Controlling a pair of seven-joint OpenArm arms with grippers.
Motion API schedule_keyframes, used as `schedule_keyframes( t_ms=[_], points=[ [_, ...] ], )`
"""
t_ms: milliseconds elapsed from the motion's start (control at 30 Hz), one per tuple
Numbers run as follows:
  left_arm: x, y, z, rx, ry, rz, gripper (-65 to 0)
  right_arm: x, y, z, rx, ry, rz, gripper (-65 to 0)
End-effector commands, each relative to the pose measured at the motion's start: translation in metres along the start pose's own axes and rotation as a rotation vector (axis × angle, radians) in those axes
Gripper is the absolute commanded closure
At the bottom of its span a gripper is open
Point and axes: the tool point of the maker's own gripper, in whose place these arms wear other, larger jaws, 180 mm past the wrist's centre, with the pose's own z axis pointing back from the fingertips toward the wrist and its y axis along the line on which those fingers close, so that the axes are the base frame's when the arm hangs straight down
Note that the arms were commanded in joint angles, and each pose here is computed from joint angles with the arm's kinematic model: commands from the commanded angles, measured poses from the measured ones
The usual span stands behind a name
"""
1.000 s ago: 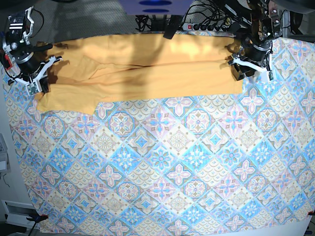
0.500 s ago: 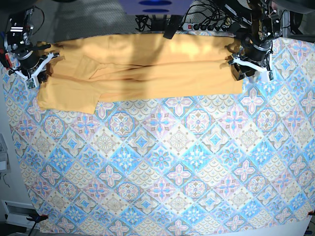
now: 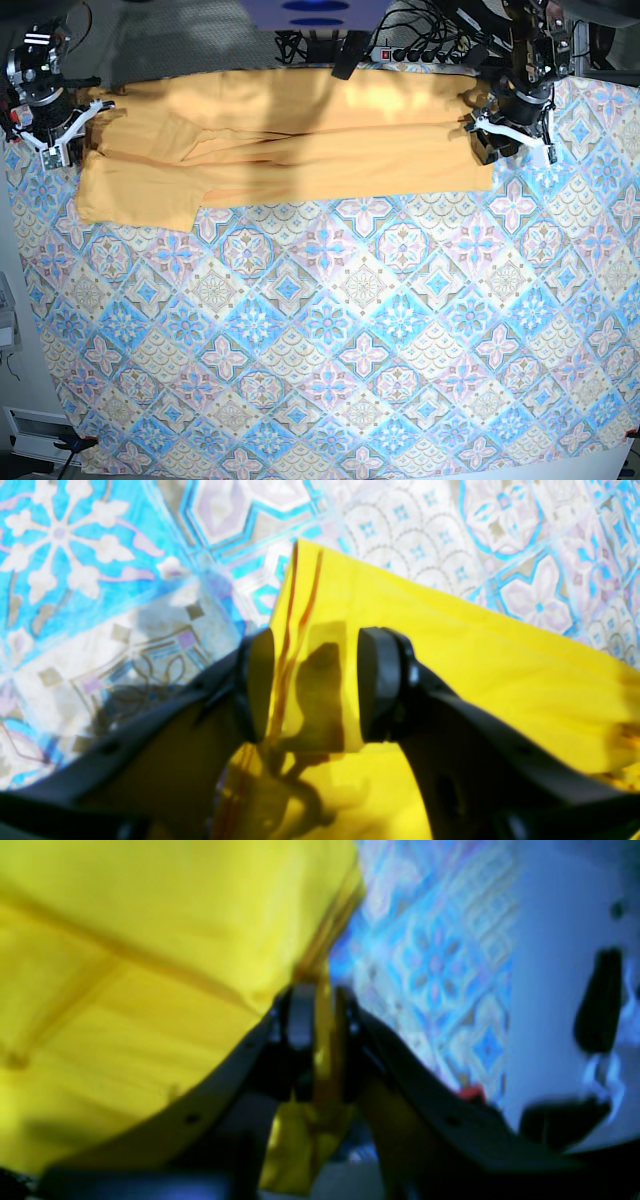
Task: Fold the T-shirt properly
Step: 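Lower both grippers and lay the folded edge along the collar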
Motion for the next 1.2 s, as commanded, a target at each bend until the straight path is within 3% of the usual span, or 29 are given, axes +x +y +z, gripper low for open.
schedule_keyframes(
  t_ms=[0,267,367,567,733,833,1000,1167],
  points=[
    [0.015,0.006,0.004,0.009,-0.049,-0.005,-27.4,0.026,-0.006,0.005,-0.017,-0.079,0.025,-7.9],
    [0.021,0.014,0.006,0.029,-0.064,0.004,-27.5,0.081,0.046,-0.011,0.099,-0.216,0.036,-7.9],
    [0.019,0.013,0.006,0.026,-0.059,0.001,-27.5,0.075,0.057,-0.027,0.132,-0.171,0.025,-7.9],
    [0.019,0.013,0.006,0.026,-0.059,0.001,-27.5,0.073,0.028,-0.036,0.059,-0.136,-0.005,-9.5],
    [0.019,0.013,0.006,0.026,-0.059,0.001,-27.5,0.054,-0.011,-0.032,-0.04,-0.098,-0.061,-22.6],
    [0.019,0.013,0.005,0.026,-0.059,0.002,-27.5,0.044,-0.016,-0.033,-0.053,-0.075,-0.078,-28.1],
    [0.018,0.014,0.002,0.028,-0.054,0.008,-27.5,0.013,-0.014,-0.041,-0.04,-0.002,-0.116,-28.5],
    [0.009,0.022,0.0,0.044,-0.031,0.022,-27.5,0.01,-0.016,-0.052,-0.038,0.009,-0.147,-28.4]
  ],
)
